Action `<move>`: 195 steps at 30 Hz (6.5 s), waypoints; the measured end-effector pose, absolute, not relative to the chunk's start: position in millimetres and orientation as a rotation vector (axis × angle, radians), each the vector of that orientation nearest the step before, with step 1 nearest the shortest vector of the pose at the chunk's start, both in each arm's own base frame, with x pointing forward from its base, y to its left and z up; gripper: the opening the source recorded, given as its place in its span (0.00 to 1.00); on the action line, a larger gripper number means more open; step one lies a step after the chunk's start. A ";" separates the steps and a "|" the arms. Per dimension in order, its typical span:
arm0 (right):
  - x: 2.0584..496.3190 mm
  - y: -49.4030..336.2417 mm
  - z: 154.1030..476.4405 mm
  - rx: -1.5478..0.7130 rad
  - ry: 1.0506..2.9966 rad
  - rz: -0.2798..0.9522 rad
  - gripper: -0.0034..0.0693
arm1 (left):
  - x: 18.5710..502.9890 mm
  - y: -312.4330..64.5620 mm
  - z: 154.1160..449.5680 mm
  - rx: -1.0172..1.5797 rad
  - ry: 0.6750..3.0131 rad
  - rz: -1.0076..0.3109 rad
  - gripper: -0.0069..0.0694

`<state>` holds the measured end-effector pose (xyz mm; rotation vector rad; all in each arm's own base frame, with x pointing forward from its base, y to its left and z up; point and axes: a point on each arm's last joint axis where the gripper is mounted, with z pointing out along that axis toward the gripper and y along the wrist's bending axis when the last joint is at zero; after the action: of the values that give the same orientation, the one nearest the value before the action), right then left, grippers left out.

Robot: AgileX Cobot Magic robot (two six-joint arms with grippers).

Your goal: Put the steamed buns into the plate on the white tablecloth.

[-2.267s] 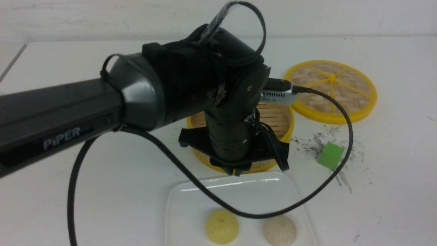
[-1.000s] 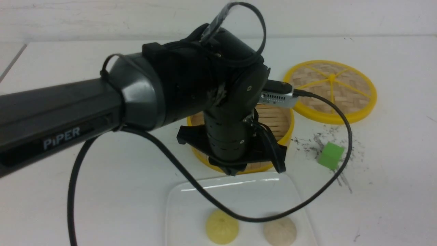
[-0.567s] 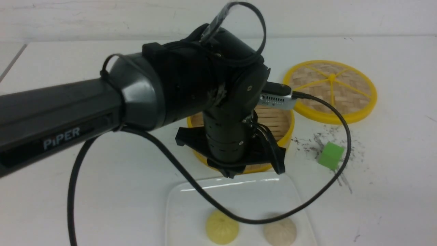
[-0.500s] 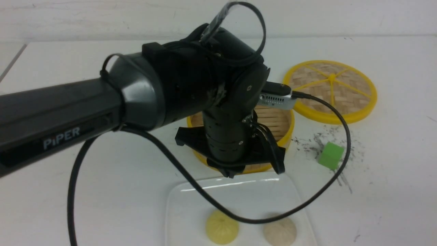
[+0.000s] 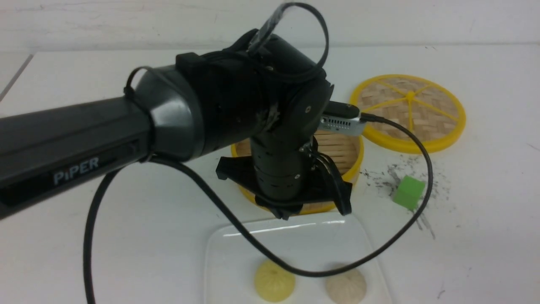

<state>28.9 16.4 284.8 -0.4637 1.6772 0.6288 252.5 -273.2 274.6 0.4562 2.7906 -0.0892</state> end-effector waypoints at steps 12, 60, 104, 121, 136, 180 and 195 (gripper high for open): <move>28.9 16.4 284.8 -0.464 1.677 0.629 0.06 | 254.4 -272.7 275.1 0.465 2.768 -0.073 0.14; 51.3 5.7 171.0 0.185 1.898 0.292 0.16 | 141.7 -125.4 469.5 0.590 2.209 -0.225 0.16; 51.4 5.4 171.4 -0.021 1.895 0.140 0.23 | 65.9 -61.5 292.3 0.308 1.901 -0.808 0.09; 51.4 5.4 171.4 -0.021 1.895 0.140 0.26 | 67.0 -55.3 283.0 0.323 1.993 -0.681 0.11; 51.4 5.4 171.4 -0.021 1.895 0.140 0.29 | 56.7 -27.5 274.6 0.277 1.783 -0.463 0.13; 51.4 5.4 171.4 -0.017 1.895 0.142 0.37 | 52.9 2.0 172.2 -0.035 1.862 -0.034 0.18; 51.4 5.4 171.4 -0.017 1.895 0.142 0.37 | 52.9 2.0 172.2 -0.035 1.862 -0.034 0.19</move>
<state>51.4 5.4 171.4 -0.0172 1.8948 0.1422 52.9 2.0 172.2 -0.0349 1.8625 -0.0341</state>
